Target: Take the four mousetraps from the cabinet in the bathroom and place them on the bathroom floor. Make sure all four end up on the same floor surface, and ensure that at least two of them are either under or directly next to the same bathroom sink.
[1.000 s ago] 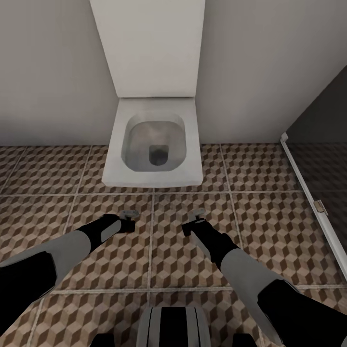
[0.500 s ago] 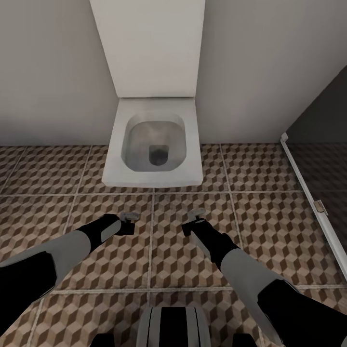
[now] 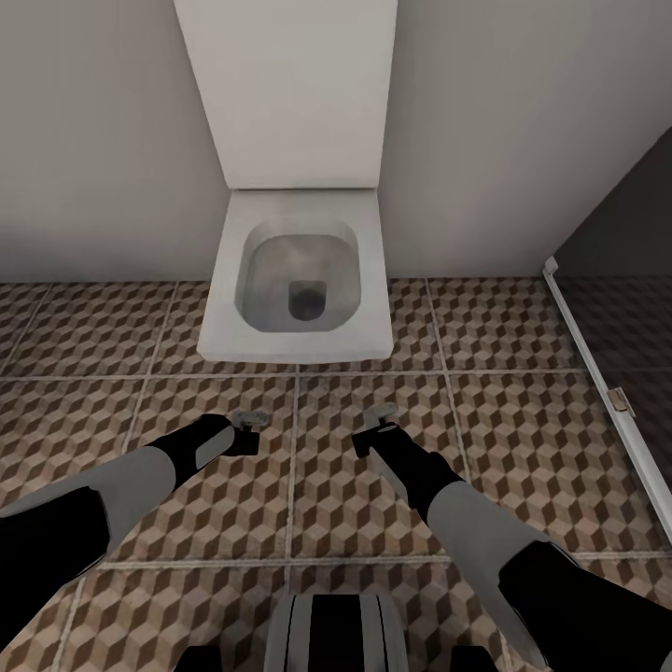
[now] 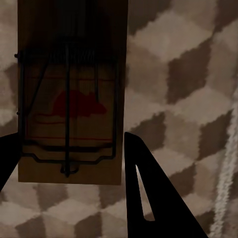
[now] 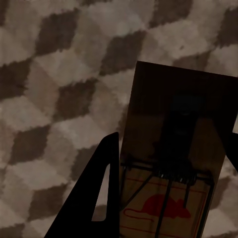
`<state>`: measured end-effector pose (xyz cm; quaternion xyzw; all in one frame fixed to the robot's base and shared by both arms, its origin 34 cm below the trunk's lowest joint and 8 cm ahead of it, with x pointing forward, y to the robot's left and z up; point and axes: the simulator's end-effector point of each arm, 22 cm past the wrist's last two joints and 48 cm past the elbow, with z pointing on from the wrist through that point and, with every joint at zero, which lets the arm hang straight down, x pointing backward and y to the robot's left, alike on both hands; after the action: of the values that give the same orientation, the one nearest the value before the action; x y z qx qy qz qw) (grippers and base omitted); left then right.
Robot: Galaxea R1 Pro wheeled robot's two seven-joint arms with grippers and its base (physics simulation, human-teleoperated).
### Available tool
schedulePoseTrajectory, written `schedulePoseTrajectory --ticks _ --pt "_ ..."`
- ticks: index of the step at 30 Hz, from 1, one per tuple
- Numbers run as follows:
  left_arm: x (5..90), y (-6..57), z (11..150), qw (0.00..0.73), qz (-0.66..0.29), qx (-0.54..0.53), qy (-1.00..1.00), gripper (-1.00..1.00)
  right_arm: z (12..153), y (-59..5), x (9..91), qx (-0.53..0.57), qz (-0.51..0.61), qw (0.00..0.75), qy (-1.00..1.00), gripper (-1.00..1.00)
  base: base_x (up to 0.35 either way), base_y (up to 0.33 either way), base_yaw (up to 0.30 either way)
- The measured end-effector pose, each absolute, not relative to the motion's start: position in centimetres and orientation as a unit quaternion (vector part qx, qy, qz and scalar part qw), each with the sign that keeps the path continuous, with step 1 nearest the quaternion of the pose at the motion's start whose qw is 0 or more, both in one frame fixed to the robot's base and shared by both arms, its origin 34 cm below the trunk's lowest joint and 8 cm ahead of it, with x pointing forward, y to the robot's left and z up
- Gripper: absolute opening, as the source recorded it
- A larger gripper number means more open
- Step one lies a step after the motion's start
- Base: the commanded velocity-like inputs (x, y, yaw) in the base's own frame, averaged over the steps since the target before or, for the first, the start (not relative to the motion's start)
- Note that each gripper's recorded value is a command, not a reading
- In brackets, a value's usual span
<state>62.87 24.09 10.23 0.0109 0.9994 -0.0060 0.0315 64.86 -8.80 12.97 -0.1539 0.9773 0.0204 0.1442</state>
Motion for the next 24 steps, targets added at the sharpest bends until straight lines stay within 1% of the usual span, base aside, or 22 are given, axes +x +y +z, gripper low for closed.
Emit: schedulePoseTrajectory --ticks 12,18,24 --pt "62.9 24.2 10.2 0.032 -0.004 0.01 0.999 -1.0 13.0 -8.8 64.9 -0.154 0.02 0.144 0.977 -1.0 0.0 0.0 0.0" --pt "62.9 25.6 10.3 0.032 0.031 0.01 0.999 -1.0 13.0 -8.8 64.9 -0.154 0.02 0.144 0.977 -1.0 0.0 0.0 0.0" --pt "62.9 25.4 10.3 0.033 0.044 0.011 0.998 -1.0 13.0 -8.8 64.9 -0.154 0.02 0.144 0.977 -1.0 0.0 0.0 0.0"
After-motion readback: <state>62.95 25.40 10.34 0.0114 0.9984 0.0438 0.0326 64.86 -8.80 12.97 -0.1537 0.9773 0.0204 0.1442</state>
